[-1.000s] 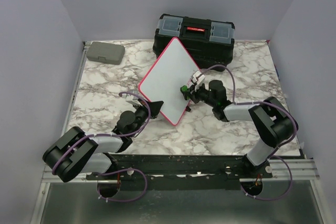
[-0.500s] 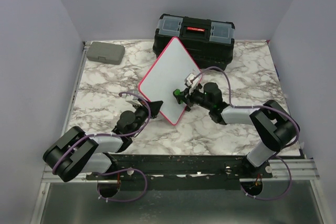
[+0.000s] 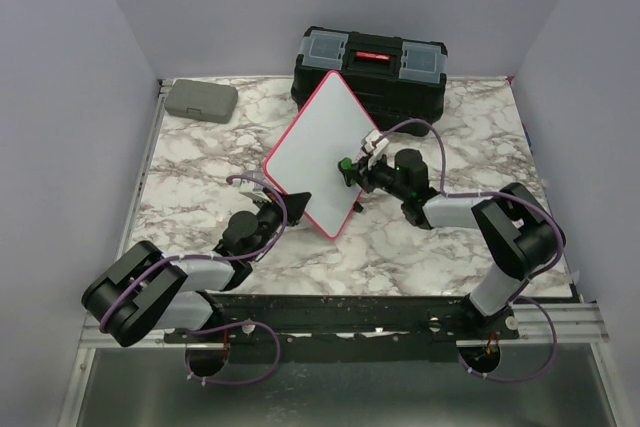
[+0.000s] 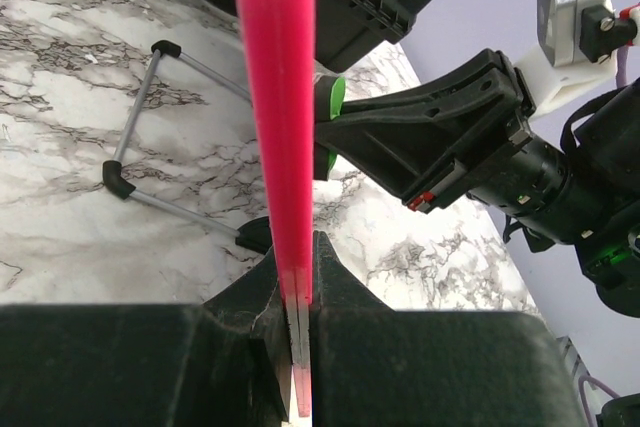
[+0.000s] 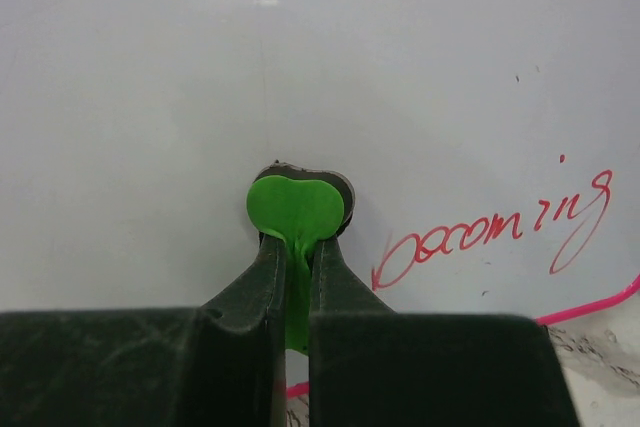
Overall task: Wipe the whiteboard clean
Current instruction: Erase the whiteboard at the whiteboard stand.
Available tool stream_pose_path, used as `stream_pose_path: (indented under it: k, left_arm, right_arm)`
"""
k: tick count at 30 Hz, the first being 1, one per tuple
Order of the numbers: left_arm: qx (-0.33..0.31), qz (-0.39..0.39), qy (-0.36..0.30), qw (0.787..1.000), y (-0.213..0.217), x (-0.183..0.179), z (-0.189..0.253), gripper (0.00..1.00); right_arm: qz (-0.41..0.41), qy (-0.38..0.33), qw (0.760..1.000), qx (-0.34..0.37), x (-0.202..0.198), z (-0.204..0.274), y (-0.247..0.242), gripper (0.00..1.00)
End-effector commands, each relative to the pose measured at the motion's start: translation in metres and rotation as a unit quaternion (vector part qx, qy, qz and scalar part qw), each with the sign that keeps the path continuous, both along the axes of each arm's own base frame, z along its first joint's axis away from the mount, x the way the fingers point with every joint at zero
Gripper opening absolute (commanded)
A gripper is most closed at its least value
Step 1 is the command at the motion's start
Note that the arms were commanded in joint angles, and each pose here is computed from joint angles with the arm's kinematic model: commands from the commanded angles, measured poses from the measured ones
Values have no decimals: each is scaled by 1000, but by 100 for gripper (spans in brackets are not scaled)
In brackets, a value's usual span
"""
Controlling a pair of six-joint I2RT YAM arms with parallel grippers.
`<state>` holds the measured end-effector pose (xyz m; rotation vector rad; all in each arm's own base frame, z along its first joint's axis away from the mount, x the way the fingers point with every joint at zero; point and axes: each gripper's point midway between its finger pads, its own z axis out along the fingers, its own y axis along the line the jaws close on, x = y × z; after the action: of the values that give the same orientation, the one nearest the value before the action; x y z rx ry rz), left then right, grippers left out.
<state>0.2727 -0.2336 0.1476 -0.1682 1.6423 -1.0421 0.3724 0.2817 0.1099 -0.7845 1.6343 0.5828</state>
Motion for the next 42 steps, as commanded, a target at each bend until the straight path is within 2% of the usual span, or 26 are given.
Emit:
stream_pose_path:
  k: [1,5,11,14,17,22,27,30,36,39,42]
  left_arm:
    - [-67,-50,-47,995,-18,-12,44,0]
    - [-66,-50,-46,996,-18,-12,43,0]
    - [-68,-51,-46,995,-21,-10,44,0]
    - [-68,-49,-46,995,-20,-9,45,0]
    - [-66,-50,-45,996,-20,-10,45,0]
    - [-63,-50,-46,996,-19,-11,46,0]
    - [-64,-51,-46,996,-19,-12,44,0]
    - [-66,-51,-47,995,-19,-12,45,0]
    - [-65,-51,-46,995,-19,-12,44,0]
    - [-64,-51,-45,996,-19,-12,43,0]
    - [-65,-52,-44,996,-19,-12,41,0]
  right_arm:
    - [31,67,996,-49,-29,-55,-9,1]
    - [73,81,993,-41,-53,-55,-2,1]
    - [116,53,992,-7,-78,-28,36,1]
    - [73,36,996,30,-56,-6,41,1]
    - [39,10,999,37,-32,6,35,1]
    - [-8,2,1000,27,0,3,11,1]
    - [-35,1,999,7,12,-11,-15,1]
    - [-21,11,1000,-7,4,-23,-16,1]
    - [76,83,993,-17,-45,-55,4,1]
    - [106,78,991,-14,-62,-49,18,1]
    - [102,69,992,12,-56,-29,30,1]
